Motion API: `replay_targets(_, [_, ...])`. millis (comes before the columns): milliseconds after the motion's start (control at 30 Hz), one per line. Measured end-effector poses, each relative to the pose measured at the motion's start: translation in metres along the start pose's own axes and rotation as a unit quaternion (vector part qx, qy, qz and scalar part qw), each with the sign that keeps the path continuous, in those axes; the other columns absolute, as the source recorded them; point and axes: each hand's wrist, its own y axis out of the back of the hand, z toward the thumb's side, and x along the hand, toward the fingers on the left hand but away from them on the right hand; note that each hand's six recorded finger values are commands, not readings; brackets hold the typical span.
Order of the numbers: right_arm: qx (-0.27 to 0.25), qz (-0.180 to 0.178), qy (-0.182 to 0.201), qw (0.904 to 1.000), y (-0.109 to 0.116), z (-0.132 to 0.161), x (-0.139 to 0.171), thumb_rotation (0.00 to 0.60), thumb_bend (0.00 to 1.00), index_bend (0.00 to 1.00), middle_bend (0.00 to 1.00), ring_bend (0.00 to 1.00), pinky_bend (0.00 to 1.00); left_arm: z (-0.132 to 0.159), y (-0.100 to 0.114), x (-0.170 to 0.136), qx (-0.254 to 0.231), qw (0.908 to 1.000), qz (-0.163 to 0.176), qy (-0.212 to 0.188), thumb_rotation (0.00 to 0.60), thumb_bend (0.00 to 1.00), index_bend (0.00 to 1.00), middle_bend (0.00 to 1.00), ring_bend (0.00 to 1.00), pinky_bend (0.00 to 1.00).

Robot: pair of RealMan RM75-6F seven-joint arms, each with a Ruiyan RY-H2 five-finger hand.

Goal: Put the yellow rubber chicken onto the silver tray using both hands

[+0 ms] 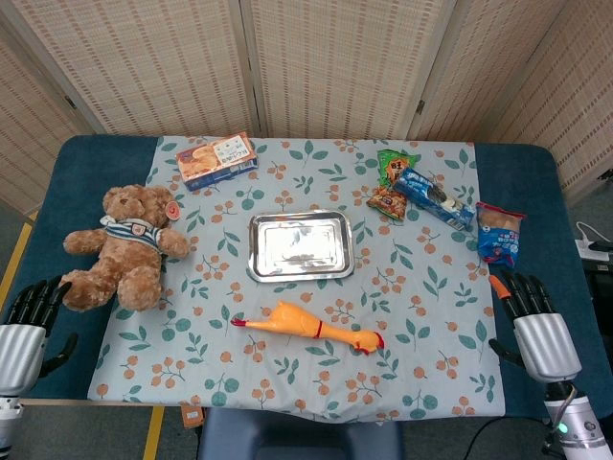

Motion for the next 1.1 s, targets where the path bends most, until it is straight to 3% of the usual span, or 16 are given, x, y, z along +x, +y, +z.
replay_targets(233, [0.002,-0.013,0.004,0.9999,-0.002,0.007,-0.001,0.600,0.12,0.00,0.00,0.00,0.00,0.005,0.000,-0.001,-0.006,1.0000,-0.004,-0.002,0.600,0.38,0.00,0.00,0.00,0.08])
replay_targets(400, [-0.030,0.016,0.022,0.9992,-0.012,0.026,-0.008,0.600,0.12,0.00,0.00,0.00,0.00,0.007,-0.002,0.000,-0.012,0.9999,-0.009,-0.007,0.600,0.39,0.00,0.00,0.00,0.08])
replay_targets(533, [-0.060,0.048,0.044,0.9961,-0.022,0.058,-0.020,0.600,0.12,0.06,0.02,0.00,0.05,0.010,-0.002,0.000,-0.018,0.9997,-0.012,-0.012,0.600,0.38,0.00,0.00,0.00,0.08])
replay_targets(933, [-0.066,0.122,0.076,0.9873,-0.059,0.151,-0.051,0.600,0.17,0.34,0.12,0.04,0.06,0.011,-0.002,0.000,-0.044,0.9982,-0.029,-0.030,0.600,0.39,0.00,0.00,0.00,0.08])
replay_targets(1100, [-0.078,0.153,0.070,0.9826,-0.084,0.198,-0.062,0.600,0.18,0.36,0.12,0.04,0.06,0.009,-0.003,-0.002,-0.054,0.9966,-0.047,-0.041,0.600,0.40,0.00,0.00,0.00,0.08])
